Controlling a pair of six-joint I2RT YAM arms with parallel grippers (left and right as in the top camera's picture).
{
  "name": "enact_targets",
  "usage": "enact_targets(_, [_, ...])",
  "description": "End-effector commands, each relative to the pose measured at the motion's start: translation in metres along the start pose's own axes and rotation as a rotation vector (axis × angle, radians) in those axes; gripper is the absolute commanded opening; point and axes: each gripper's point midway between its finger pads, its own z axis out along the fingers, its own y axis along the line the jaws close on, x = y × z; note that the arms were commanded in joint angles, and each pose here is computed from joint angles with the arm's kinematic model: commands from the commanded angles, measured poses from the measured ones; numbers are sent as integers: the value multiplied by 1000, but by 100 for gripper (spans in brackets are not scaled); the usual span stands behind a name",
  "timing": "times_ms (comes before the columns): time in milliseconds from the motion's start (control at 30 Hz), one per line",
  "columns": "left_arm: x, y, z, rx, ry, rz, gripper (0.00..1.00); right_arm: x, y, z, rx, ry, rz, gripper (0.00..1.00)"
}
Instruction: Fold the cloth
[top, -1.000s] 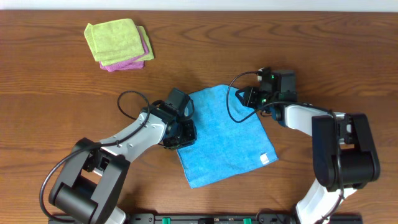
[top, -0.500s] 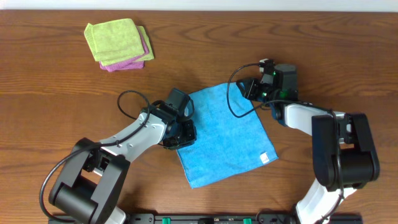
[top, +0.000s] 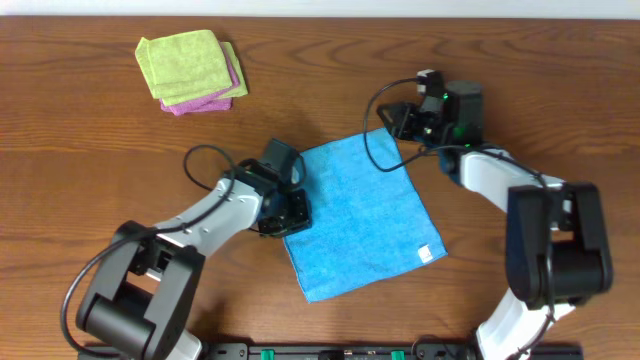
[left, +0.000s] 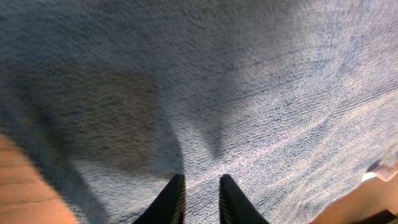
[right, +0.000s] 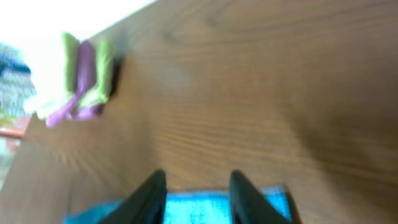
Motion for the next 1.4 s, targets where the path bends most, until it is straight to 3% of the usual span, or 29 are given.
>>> enact_targets(0, [-10, -11, -26, 85, -17, -18, 25, -31, 0, -41, 14, -41, -13, 36])
enact_targets(133, [-10, -22, -63, 163, -69, 8, 30, -26, -6, -104, 107, 10, 2, 41])
enact_targets(267, [12, -34, -102, 208, -116, 45, 38, 3, 4, -158, 168, 101, 40, 43])
enact_targets(433, [42, -19, -136, 159, -167, -80, 50, 49, 9, -202, 228, 230, 121, 47])
enact_targets(533, [60, -9, -146, 152, -191, -147, 64, 70, 2, -216, 254, 282, 173, 47])
enact_targets(600, [69, -5, -146, 154, -212, -179, 85, 83, -8, -221, 260, 299, 218, 48])
enact_targets(667, [77, 0, -140, 156, -225, -226, 91, 97, -14, -219, 228, 307, 277, 50])
enact_targets(933, [88, 10, -92, 238, -211, -378, 89, 140, -33, -207, 152, 313, 388, 59])
enact_targets(1367, [97, 41, -29, 276, -174, -632, 80, 137, -38, -205, 163, 288, 399, 60])
